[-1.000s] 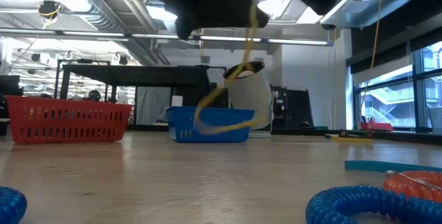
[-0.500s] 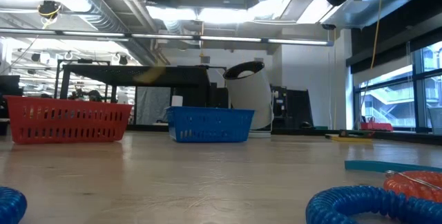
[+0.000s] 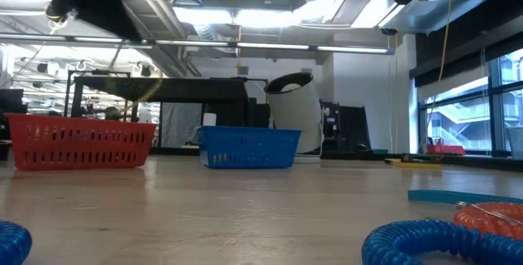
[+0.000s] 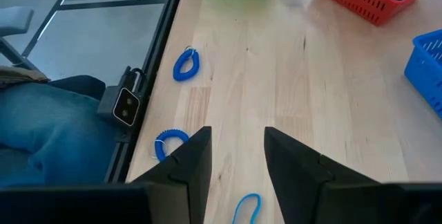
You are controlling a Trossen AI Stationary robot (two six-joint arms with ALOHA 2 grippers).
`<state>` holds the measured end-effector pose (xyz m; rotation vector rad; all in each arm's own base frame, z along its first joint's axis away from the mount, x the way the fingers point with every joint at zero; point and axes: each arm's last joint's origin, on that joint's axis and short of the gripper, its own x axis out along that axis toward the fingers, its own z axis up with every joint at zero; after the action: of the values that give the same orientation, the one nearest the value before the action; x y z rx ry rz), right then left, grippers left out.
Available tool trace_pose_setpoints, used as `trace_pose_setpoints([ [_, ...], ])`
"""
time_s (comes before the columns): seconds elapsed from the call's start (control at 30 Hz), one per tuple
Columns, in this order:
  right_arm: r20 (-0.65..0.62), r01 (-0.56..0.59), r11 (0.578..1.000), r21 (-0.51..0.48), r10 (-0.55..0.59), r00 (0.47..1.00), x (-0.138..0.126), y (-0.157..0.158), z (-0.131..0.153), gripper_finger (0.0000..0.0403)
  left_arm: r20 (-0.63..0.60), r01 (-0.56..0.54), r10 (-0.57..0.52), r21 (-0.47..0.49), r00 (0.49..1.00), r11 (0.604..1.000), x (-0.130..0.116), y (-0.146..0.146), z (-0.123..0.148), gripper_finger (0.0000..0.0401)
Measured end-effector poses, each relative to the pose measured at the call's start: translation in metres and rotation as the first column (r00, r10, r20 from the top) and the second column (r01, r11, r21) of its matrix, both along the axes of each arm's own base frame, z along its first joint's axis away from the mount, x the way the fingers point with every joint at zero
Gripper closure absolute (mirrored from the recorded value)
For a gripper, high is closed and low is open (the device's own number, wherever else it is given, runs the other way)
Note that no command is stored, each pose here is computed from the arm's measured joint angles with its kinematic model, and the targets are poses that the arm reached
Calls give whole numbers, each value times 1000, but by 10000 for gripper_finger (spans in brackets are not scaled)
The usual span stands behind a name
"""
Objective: Pick & Place Office Desk Supplies
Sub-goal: Put the yellow rubber band into the red bin
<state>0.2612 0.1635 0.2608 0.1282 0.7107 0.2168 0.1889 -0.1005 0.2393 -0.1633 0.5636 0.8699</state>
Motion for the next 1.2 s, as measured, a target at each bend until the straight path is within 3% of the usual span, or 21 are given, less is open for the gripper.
trace_pose_setpoints([
  [0.27, -1, 1, 1000, 1, -1, 1000, 0, 0, 0, 269, -59, -124, 117, -148, 991, 981, -20, 5, -37, 397],
  [0.5, 11, 29, 999, -17, -28, 1000, 0, -1, 0, 269, -189, -183, 141, -231, 972, 956, -31, 5, -48, 398],
  [0.73, 16, 38, 999, -24, -38, 999, 1, -1, 0, 269, -239, -362, 312, -209, 920, 908, -45, 14, -46, 399],
  [1.0, 16, 38, 999, -24, -38, 999, 1, -1, 0, 269, -239, -369, 321, -195, 916, 909, -46, 15, -45, 399],
  [1.2, 16, 38, 999, -25, -37, 999, 1, -1, 0, 269, -234, -435, 396, -145, 888, 889, -52, 20, -42, 397],
])
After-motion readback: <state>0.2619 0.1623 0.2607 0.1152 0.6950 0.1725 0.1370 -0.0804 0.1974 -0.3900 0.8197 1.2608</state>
